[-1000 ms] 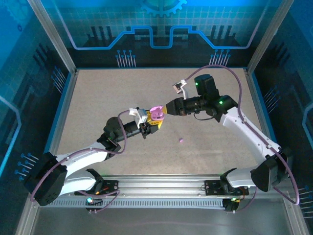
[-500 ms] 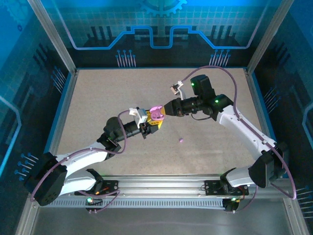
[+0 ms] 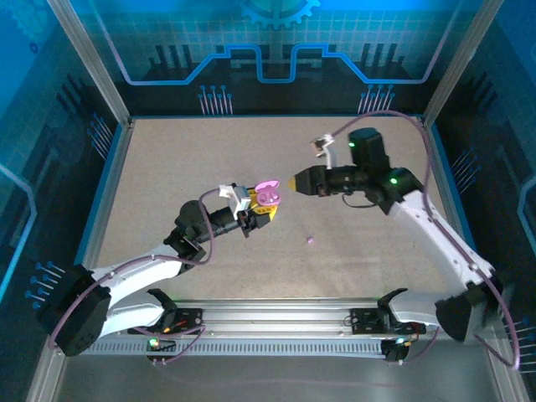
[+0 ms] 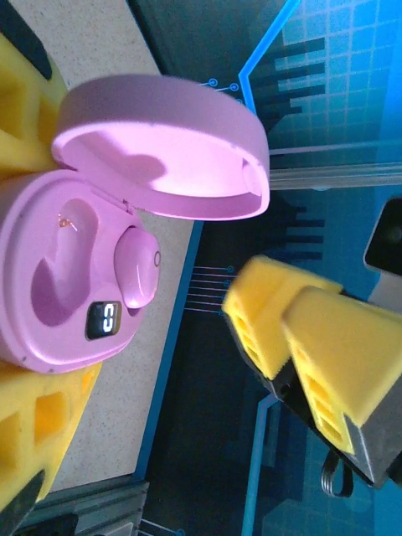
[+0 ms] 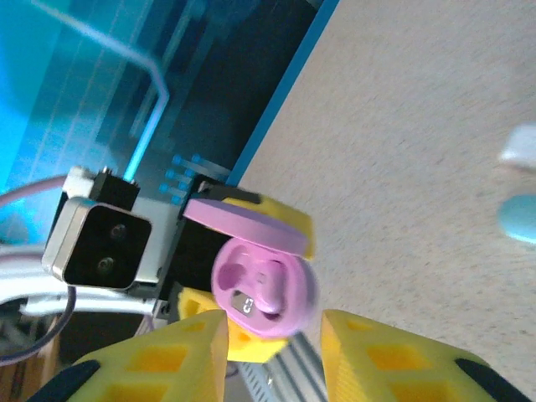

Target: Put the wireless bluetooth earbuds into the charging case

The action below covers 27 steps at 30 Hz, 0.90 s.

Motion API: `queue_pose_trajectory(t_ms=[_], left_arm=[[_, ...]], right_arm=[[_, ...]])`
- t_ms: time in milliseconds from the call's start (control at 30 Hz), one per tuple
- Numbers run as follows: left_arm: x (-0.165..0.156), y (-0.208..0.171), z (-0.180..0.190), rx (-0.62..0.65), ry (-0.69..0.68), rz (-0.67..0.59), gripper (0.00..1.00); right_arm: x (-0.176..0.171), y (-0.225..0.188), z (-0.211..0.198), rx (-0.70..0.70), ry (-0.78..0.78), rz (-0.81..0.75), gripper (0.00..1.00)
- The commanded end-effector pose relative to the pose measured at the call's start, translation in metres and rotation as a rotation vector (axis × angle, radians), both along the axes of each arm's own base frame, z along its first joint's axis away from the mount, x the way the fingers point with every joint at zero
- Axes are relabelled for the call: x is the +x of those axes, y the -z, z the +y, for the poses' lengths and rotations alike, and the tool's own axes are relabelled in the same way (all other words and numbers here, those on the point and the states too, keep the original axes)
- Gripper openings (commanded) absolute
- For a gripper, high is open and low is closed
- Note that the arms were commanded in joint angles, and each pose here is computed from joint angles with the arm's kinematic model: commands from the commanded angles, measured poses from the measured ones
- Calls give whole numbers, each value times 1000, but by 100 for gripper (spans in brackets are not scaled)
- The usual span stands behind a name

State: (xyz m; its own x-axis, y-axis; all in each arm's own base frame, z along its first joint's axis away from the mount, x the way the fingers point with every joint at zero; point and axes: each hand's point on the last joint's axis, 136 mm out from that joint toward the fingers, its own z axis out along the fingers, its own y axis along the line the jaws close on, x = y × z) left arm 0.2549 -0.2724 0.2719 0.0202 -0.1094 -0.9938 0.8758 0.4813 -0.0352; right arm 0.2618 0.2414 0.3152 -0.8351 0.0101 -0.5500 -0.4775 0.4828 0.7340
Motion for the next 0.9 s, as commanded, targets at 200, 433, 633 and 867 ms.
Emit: queue_pose_trajectory(t_ms=[200,433,633,867], left_arm=[[-6,-16,9,-12,-35,-62,37],[-8,-19,12,-8,-48,-73,37],[-8,-21,11,-8,-45,-73,37],[-8,-20,12,-3,-48,-73,37]], right_arm=[[14,143,-88,-275,395,396,35],[-6,224,-76,-444,333,612,37],[-11,262,-60,-548,277,649,42],[-11,284,-51,-577,247,676,43]])
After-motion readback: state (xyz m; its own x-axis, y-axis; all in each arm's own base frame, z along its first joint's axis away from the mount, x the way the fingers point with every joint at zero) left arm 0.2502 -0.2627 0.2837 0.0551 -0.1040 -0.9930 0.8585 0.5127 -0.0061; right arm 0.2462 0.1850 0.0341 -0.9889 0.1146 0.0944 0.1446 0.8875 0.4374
